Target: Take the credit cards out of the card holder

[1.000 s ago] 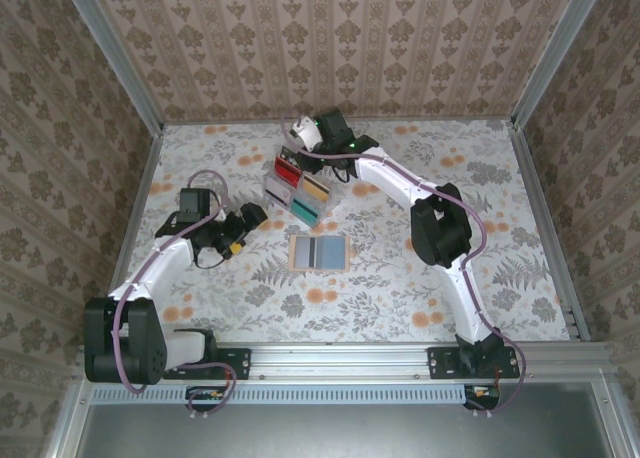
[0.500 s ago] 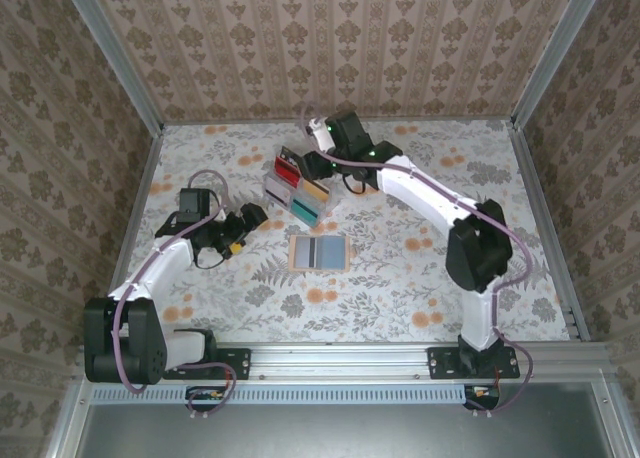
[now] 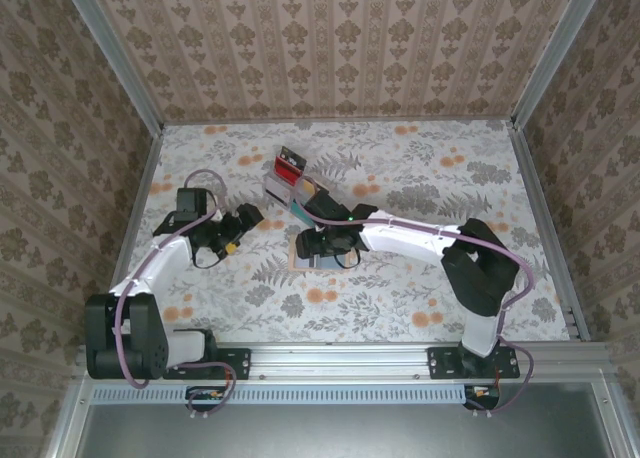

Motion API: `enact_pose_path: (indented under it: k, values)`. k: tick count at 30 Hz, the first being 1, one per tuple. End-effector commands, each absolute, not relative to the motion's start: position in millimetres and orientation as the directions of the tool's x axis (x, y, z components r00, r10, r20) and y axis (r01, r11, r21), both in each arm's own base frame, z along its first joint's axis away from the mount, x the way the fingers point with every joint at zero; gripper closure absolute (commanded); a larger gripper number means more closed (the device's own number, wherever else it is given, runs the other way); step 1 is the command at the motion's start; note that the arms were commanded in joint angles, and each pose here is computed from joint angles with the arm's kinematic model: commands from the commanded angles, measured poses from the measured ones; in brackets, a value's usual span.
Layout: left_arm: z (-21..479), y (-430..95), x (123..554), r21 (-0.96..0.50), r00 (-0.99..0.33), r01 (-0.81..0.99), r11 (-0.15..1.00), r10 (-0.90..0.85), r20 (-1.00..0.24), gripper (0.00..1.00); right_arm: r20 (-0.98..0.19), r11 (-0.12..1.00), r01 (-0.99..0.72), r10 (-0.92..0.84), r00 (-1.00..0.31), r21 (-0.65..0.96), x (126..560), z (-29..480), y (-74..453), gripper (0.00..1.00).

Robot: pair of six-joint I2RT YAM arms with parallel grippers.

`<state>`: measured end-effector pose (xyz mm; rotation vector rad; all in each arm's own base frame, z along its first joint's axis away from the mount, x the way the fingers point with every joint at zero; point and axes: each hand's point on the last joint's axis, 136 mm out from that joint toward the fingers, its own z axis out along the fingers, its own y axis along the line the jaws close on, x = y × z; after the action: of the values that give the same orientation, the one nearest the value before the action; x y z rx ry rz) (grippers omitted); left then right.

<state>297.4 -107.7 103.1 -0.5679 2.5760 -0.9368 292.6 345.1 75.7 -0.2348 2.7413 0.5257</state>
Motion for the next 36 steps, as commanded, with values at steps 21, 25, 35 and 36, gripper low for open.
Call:
enact_pose_path:
  k: [21, 25, 35, 36]
  values:
    - [108, -118, 296, -0.681, -0.900, -0.199, 0.705, -0.406, -0.157, 0.00, -0.282, 0.999, -0.015, -0.001, -0.960, 0.046, 296, 12, 303, 0.57]
    - [104, -132, 293, -0.682, -0.922, -0.172, 0.711, -0.359, -0.141, 0.04, -0.268, 1.000, -0.024, -0.021, -0.963, 0.005, 294, 2, 296, 0.59]
    - [87, -179, 290, -0.716, -0.971, -0.115, 0.688, -0.232, -0.066, 0.37, -0.239, 0.999, -0.020, -0.030, -0.971, -0.044, 288, -17, 283, 0.66]
    - [86, -184, 288, -0.717, -0.974, -0.110, 0.688, -0.219, -0.061, 0.40, -0.237, 0.999, -0.018, -0.028, -0.971, -0.046, 288, -18, 282, 0.66]
